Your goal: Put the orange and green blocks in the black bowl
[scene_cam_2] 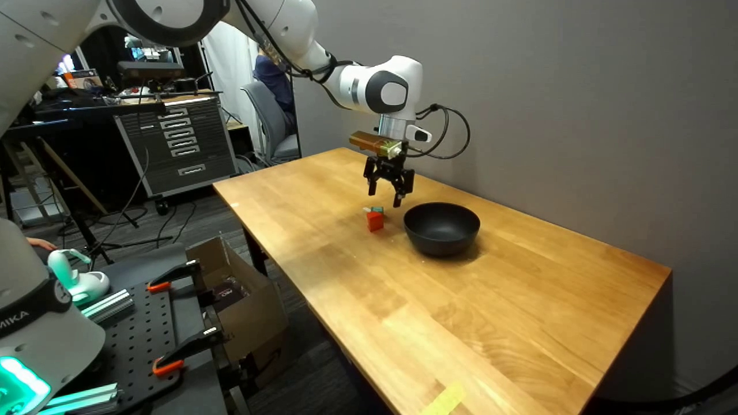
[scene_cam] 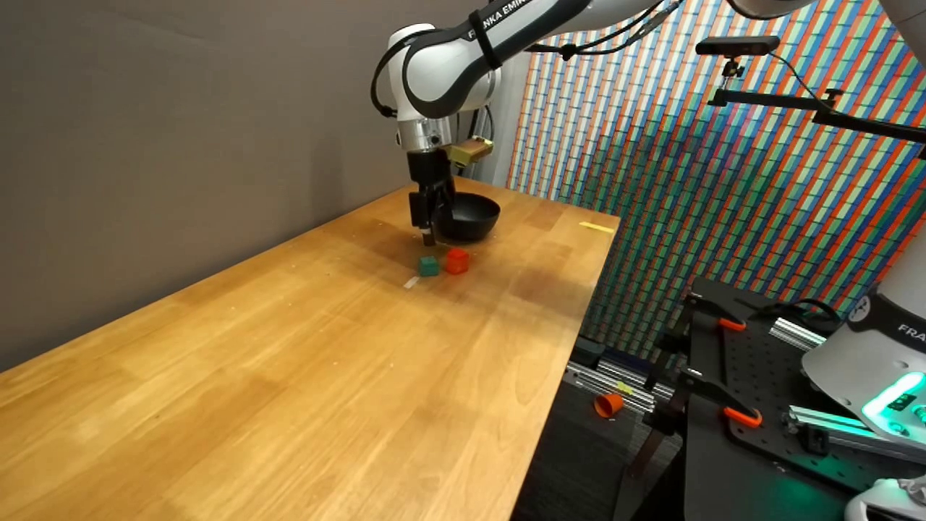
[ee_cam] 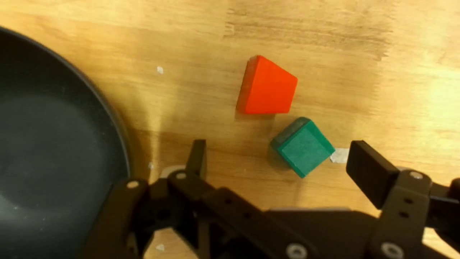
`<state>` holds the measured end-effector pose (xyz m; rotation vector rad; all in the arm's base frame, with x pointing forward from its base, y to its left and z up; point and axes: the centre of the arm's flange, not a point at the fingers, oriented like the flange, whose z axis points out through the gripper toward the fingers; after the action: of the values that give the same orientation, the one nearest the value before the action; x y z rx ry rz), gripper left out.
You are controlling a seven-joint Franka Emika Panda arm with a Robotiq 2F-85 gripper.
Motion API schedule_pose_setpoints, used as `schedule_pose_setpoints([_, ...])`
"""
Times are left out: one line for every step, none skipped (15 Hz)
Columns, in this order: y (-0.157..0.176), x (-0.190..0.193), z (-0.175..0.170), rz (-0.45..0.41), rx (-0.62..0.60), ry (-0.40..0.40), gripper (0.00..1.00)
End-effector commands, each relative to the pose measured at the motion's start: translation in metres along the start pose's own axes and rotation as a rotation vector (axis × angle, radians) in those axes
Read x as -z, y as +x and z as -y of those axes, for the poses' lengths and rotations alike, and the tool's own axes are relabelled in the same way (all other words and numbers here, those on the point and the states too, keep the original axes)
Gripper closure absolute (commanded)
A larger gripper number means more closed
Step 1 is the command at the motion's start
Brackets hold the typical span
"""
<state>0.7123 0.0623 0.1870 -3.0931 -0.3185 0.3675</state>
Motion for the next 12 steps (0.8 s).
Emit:
schedule_pose_setpoints([-0.034,-0.001,-0.005,0.007,-0.084,-0.023,0.00])
schedule_pose_setpoints([-0.036,-0.004,-0.009,0.010,-0.103,-0.030,0.00])
schedule_pose_setpoints([-0.038,-0.007,-0.013,0.014,-0.118,-0.030,0.00])
schedule_pose_setpoints([-0.038,-0.012,-0.017,0.018,-0.130,-0.031,0.00])
schedule_pose_setpoints([-0.039,-0.015,-0.020,0.022,-0.141,-0.034,0.00])
schedule_pose_setpoints([-0.039,-0.020,-0.021,0.027,-0.147,-0.039,0.00])
schedule_pose_setpoints([-0.039,-0.025,-0.023,0.030,-0.153,-0.045,0.00])
schedule_pose_setpoints([-0.040,-0.029,-0.023,0.034,-0.157,-0.045,0.00])
schedule_pose_setpoints([-0.040,-0.033,-0.023,0.036,-0.160,-0.043,0.00])
schedule_pose_setpoints([-0.040,-0.035,-0.021,0.040,-0.160,-0.039,0.00])
schedule_pose_setpoints([-0.040,-0.037,-0.019,0.045,-0.158,-0.034,0.00])
schedule_pose_setpoints([-0.040,-0.039,-0.015,0.051,-0.154,-0.028,0.00])
